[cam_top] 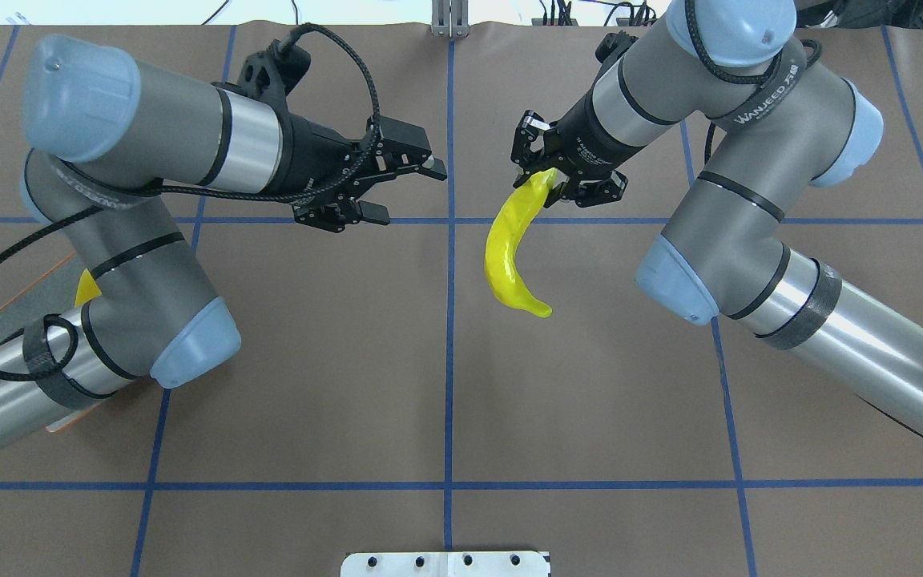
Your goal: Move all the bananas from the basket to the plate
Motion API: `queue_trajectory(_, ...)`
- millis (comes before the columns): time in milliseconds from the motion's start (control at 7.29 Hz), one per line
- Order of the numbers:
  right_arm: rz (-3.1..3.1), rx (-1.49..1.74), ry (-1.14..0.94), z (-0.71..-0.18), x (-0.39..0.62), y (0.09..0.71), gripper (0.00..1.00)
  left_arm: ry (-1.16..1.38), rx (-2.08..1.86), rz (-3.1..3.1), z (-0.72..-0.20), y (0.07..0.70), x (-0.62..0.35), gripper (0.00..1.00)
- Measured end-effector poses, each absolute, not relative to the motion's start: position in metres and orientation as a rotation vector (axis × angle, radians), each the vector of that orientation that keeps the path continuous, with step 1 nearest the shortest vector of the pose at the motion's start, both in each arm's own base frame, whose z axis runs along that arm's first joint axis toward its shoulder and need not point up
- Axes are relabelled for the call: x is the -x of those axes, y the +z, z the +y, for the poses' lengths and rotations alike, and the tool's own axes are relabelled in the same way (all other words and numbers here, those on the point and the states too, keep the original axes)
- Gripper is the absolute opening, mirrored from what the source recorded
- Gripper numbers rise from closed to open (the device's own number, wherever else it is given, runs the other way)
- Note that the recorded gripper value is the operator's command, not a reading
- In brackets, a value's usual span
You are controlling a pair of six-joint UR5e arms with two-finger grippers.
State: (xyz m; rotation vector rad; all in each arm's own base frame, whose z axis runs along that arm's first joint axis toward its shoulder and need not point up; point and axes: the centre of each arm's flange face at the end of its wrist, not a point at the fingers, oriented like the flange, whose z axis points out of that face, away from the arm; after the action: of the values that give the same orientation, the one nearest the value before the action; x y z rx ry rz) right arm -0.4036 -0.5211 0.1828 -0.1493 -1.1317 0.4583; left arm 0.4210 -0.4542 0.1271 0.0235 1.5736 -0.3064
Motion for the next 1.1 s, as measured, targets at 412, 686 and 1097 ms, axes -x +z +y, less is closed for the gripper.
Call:
queue_trajectory(412, -1.145, 0.139, 0.451, -0.515, 0.404, 0.175, 0.00, -0.304, 0.013, 1.553, -0.444, 0.130, -0.455, 1.00)
queue_trajectory(686, -1.145, 0.138, 0.448, -0.514, 0.406, 0.175, 0.00, -0.300, 0.038, 1.555, -0.439, 0.120, -0.474, 1.00)
queue_trajectory(1097, -1.146, 0.138, 0.445, -0.512, 0.406, 0.174, 0.00, -0.304, 0.040, 1.554, -0.437, 0.110, -0.494, 1.00)
